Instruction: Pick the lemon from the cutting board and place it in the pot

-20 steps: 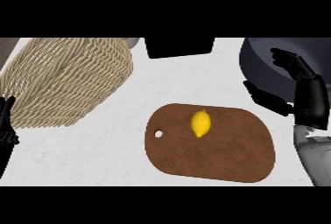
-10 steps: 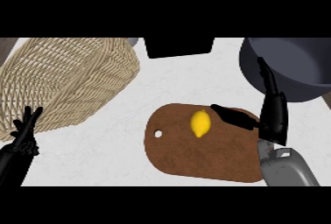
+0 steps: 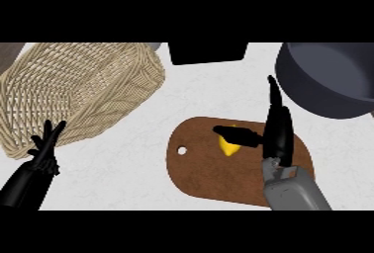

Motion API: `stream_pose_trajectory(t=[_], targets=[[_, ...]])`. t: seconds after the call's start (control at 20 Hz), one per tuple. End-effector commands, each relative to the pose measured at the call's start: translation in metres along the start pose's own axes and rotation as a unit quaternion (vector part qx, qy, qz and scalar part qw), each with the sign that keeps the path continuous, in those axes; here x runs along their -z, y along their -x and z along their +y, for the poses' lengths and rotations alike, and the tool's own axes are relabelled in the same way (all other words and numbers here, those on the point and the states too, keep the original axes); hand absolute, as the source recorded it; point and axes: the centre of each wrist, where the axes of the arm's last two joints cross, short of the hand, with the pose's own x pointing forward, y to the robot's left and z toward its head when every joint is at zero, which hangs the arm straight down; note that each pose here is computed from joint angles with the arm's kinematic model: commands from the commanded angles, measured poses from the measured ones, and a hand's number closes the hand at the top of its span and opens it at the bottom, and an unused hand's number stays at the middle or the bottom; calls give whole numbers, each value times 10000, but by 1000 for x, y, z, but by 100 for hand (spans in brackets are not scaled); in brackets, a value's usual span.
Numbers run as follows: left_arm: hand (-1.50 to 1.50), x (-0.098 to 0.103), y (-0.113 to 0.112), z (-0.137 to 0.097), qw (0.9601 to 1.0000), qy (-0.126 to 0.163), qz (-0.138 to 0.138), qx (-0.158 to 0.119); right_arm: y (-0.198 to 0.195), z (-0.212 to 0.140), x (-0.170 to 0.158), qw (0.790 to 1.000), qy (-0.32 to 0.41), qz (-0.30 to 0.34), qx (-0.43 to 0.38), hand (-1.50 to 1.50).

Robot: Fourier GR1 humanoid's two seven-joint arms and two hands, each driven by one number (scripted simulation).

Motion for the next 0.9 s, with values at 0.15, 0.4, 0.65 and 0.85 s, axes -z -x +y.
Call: stream_pose_trajectory(t=[0.15,0.4,0.65,0.85], targets=[[0,6,39,-18,9916,342,1214,-299,0,33,-19,9846,-992,1176,-828,-150],[0,17,49,-20,9899,339,1331,-351,12,30,-17,9817,-925,1336,-996,-150],[0,17,48,-32,9908,343,1277,-298,25,8,-9,9856,-439,1185,-1126,-150],[0,21,44,-32,9902,347,1296,-386,32,10,-26,9888,-490,1091,-897,-150]])
